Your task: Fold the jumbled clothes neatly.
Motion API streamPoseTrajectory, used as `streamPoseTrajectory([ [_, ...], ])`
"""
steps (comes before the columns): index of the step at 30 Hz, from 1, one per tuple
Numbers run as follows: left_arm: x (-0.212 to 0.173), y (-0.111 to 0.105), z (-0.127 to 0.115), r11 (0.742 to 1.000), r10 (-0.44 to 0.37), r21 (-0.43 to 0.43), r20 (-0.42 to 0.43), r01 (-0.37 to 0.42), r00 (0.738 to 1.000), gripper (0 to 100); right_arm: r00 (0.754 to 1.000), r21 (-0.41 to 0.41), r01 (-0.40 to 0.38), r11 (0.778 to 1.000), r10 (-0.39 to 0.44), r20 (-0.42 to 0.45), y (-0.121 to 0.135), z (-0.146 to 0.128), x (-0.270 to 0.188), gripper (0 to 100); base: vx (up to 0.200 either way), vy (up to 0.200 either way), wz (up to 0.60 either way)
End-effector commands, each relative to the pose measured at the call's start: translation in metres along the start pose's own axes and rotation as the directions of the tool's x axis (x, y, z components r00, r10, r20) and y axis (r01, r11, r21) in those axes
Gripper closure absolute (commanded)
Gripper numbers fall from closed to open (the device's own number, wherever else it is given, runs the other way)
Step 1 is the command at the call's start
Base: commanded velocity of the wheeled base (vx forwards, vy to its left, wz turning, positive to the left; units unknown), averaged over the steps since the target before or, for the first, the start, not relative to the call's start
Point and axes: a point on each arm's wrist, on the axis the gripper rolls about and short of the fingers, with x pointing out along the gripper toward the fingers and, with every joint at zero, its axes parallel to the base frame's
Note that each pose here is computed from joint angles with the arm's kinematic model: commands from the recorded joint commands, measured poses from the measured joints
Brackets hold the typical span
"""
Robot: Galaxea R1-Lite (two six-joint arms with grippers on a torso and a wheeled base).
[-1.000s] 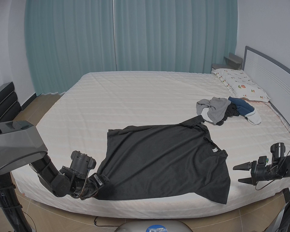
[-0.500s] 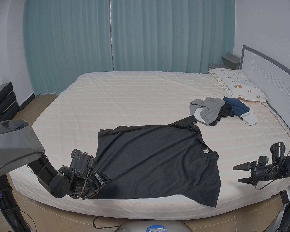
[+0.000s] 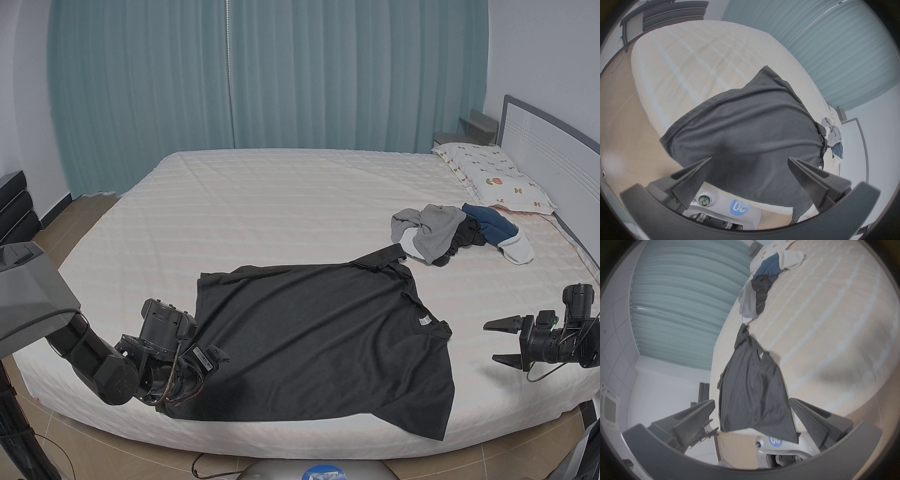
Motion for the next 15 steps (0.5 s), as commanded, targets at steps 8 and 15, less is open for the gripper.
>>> streamPoseTrajectory([
  [8, 0.000, 0.000, 0.015, 0.999, -0.011, -0.036, 0.038, 0.012, 0.999, 0, 0.987, -0.086, 0.014, 0.996, 0.001, 0.162, 0.006, -0.022, 0.034, 0, 0.075, 0.000, 0.00],
  [15, 0.001, 0.002, 0.030, 0.997, -0.020, -0.076, 0.059, 0.025, 0.998, 0, 0.979, -0.012, -0.041, 0.999, 0.042, 0.201, 0.001, -0.025, 0.037, 0, 0.000, 0.000, 0.00],
])
